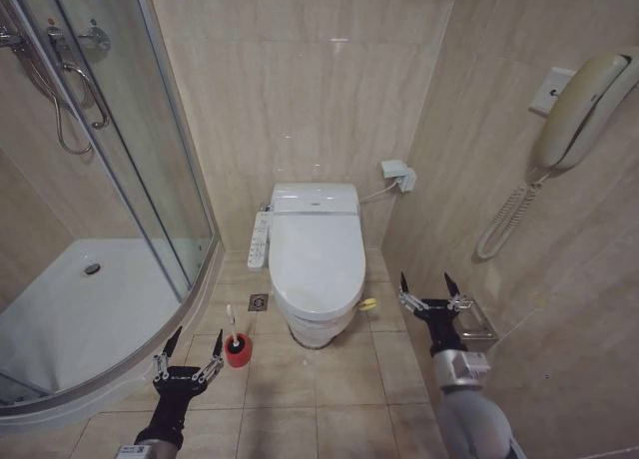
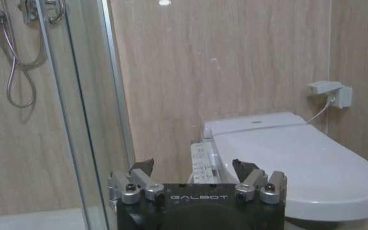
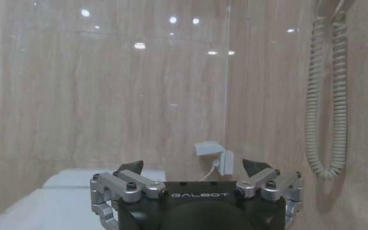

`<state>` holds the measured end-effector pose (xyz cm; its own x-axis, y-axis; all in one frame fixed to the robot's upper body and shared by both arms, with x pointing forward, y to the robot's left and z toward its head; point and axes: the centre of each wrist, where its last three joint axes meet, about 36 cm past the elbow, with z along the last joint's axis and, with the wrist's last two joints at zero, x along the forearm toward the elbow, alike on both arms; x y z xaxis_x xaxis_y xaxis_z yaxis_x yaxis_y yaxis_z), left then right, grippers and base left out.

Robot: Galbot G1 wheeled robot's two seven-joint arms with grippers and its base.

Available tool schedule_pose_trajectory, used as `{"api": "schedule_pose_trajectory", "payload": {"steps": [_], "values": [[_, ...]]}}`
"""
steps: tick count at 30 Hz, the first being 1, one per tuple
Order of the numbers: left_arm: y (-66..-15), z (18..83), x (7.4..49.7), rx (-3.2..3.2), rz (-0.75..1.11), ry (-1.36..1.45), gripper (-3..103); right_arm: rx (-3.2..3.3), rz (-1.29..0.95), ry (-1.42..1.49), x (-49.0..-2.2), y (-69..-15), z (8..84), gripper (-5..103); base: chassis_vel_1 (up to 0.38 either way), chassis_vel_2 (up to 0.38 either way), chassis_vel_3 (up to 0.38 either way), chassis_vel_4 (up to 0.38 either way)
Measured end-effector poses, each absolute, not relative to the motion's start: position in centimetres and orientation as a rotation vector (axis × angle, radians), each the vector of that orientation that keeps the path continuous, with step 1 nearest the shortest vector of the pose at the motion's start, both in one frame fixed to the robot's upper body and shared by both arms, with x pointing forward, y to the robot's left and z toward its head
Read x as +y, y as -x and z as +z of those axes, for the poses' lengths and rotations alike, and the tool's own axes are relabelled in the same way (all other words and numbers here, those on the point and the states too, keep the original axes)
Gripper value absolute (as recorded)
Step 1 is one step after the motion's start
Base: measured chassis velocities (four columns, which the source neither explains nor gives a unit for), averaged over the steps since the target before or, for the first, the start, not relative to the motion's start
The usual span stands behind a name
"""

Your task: Open the toilet lid, clean the toilet bowl with a toilet brush, close the toilet lid, and flush.

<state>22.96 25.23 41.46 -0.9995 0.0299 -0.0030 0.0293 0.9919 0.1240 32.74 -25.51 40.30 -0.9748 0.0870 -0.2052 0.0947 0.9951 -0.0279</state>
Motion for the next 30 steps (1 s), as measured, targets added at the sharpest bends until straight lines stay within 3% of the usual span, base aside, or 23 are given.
{"api": "schedule_pose_trajectory", "payload": {"steps": [10, 30], "values": [[-23.0, 41.5, 25.2, 3.13, 0.195, -0.047, 82, 2.919, -0.055, -0.096, -23.4, -29.6, 40.0, 100, 0.0, 0.0, 0.0, 0.0], [-23.0, 41.5, 25.2, 3.13, 0.195, -0.046, 82, 2.941, -0.077, -0.076, -23.1, -29.6, 39.5, 100, 0.0, 0.0, 0.0, 0.0]]}}
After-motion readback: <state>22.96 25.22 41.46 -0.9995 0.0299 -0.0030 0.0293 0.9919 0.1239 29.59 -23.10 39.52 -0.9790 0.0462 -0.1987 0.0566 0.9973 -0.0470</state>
